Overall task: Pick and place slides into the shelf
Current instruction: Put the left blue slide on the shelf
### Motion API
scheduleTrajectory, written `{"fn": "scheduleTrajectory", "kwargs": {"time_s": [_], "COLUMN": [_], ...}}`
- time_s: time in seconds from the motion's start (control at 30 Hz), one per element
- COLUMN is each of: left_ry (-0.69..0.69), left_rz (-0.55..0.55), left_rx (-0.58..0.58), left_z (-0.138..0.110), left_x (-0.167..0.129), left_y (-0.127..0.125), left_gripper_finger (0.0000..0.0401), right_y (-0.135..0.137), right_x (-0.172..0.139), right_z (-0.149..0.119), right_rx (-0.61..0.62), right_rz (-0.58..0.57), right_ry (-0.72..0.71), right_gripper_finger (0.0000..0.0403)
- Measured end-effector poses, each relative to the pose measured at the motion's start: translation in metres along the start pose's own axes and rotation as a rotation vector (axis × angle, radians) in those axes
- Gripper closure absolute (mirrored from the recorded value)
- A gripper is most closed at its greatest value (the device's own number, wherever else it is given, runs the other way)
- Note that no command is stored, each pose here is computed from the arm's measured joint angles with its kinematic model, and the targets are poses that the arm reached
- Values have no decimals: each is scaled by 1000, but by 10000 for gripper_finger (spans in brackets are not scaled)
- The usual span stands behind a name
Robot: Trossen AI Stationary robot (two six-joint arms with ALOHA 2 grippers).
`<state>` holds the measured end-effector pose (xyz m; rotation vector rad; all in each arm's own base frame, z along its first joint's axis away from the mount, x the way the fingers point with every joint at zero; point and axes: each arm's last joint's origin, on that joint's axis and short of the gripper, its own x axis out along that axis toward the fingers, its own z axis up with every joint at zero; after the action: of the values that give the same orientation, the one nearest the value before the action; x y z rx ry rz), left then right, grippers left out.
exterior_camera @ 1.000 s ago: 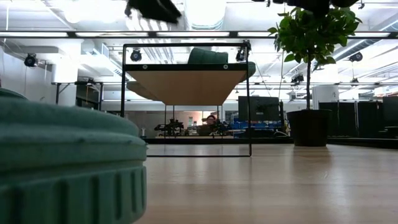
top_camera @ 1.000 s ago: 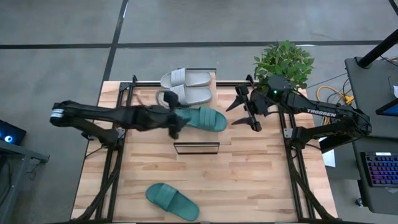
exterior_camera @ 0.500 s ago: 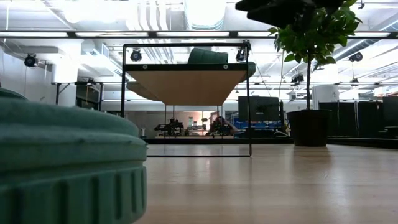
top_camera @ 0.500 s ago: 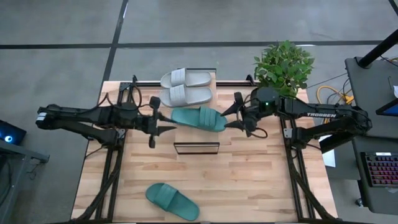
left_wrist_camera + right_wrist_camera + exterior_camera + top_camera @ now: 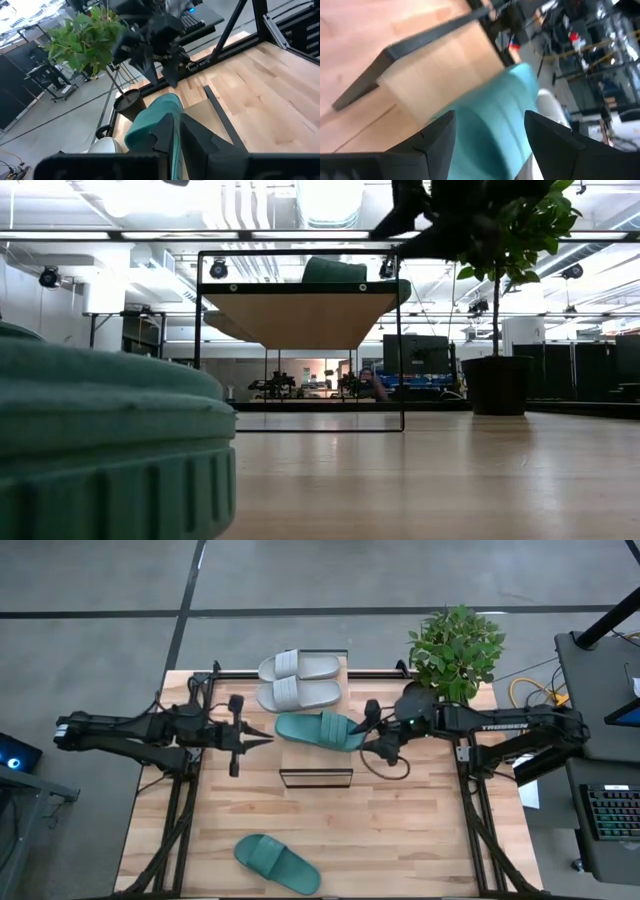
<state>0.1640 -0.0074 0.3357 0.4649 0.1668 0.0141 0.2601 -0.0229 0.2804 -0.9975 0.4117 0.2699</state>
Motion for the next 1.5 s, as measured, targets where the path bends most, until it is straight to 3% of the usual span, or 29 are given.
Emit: {"fn": "scheduleTrajectory", "kwargs": {"time_s": [0.3,0.47,0.67,1.03,1.5], "left_ry": [0,37,89,131,126], "left_rz": [0,-18,-43,1,5], "left_rx": [-1,3,10,16,15], "left_z": [0,-4,-9,-12,-11], "left_x": [-2,8,21,26,18], "left_y": [0,-3,-7,-8,-6], "left_gripper_finger": [386,386,386,386,386], "right_y": [10,27,43,54,52], "right_x": [-9,-13,-4,8,18], "right_z": [19,30,33,25,12], "right_rx": [-9,47,34,18,-1], "right_rz": [32,135,39,5,-5], "right_ry": [-42,-13,204,279,318], "right_gripper_finger": [177,177,177,179,285]}}
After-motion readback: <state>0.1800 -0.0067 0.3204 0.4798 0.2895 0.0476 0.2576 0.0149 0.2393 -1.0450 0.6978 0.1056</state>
